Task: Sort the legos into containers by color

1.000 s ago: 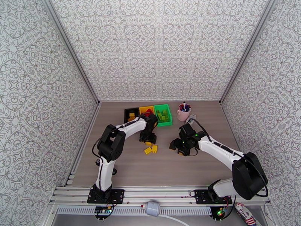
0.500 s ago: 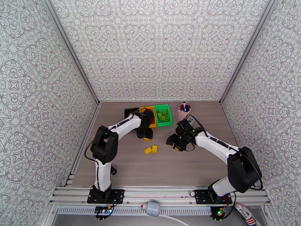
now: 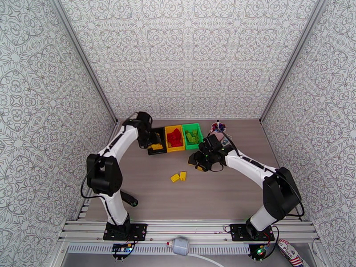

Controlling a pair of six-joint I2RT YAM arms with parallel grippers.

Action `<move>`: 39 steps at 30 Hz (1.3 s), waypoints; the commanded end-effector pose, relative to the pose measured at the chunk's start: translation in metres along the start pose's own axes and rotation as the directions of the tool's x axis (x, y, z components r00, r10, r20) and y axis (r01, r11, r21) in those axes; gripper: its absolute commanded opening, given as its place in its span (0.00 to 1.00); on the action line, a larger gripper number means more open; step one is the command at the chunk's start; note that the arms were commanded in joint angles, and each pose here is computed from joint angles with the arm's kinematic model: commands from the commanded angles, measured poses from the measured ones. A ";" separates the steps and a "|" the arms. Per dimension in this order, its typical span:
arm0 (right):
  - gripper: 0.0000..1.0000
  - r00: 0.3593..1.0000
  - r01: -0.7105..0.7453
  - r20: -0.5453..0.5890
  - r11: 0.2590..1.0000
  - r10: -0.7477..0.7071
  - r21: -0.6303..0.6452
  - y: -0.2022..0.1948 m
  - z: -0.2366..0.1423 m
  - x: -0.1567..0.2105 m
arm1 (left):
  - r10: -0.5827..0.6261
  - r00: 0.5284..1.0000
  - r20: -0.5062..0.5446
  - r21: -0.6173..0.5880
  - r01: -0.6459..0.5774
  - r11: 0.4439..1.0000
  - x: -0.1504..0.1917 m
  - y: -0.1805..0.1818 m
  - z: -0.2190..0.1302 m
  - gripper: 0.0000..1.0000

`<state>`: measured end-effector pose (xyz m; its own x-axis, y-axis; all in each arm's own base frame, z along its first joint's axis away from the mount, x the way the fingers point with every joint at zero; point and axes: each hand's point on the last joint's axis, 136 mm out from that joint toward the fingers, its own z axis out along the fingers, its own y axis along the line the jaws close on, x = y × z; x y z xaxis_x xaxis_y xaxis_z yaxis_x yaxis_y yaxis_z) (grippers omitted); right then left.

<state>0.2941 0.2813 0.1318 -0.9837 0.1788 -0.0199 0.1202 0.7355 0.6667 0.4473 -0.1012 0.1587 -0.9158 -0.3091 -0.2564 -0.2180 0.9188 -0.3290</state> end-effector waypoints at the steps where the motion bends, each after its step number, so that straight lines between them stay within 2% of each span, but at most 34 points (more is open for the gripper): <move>1: 0.55 1.000 0.004 0.009 1.000 -0.004 -0.013 0.009 -0.007 0.001 | 0.019 1.000 0.011 -0.001 -0.019 1.000 -0.028 -0.004 0.004 0.43; 3: 0.55 1.000 0.004 0.014 1.000 -0.004 -0.010 0.009 -0.008 0.001 | 0.032 0.999 0.011 -0.005 -0.032 0.999 -0.045 -0.007 0.010 0.49; 5: 0.55 1.000 0.001 0.015 1.000 -0.001 -0.003 0.007 -0.008 0.001 | 0.046 0.999 0.026 -0.022 -0.045 0.999 -0.061 -0.010 0.009 0.63; 6: 0.55 1.000 -0.001 0.014 1.000 0.001 -0.001 0.007 -0.008 0.001 | 0.043 0.999 0.014 -0.042 -0.043 0.998 -0.066 -0.006 0.020 0.69; 7: 0.55 1.000 0.000 0.013 1.000 0.000 0.000 0.007 -0.008 0.001 | 0.039 0.999 0.014 -0.048 -0.038 0.998 -0.071 -0.005 0.021 0.72; 11: 0.55 1.000 0.007 0.012 1.000 -0.007 0.019 0.005 -0.013 0.004 | 0.021 0.999 0.046 -0.044 -0.019 0.999 -0.078 -0.008 0.009 0.76; 16: 0.57 1.000 0.008 0.014 0.999 -0.008 0.039 -0.002 -0.018 0.010 | 0.078 0.992 0.095 -0.026 -0.076 0.997 -0.059 -0.021 -0.021 0.79; 22: 0.59 1.000 0.001 0.002 0.996 -0.001 0.086 -0.019 -0.012 0.015 | 0.180 0.983 0.044 -0.036 -0.179 0.983 0.009 -0.032 -0.024 0.80; 31: 0.59 0.999 -0.040 -0.008 0.977 0.043 0.208 -0.049 0.002 0.014 | 0.272 0.958 -0.085 -0.003 -0.274 0.962 0.121 -0.055 -0.005 0.79; 34: 0.59 0.999 -0.042 -0.002 0.967 0.044 0.252 -0.061 0.001 0.015 | 0.296 0.947 -0.126 0.036 -0.294 0.955 0.152 -0.072 0.008 0.78; 39: 0.58 0.997 -0.080 0.015 0.956 0.079 0.282 -0.084 -0.003 0.029 | 0.375 0.900 -0.221 0.059 -0.371 0.927 0.197 -0.099 0.036 0.74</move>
<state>0.2698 0.2395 0.0863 -0.9737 0.2267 0.0230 0.2099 0.8531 0.4777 0.3055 -0.2360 0.1198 -0.9805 0.1000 -0.1695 0.1393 0.9609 -0.2392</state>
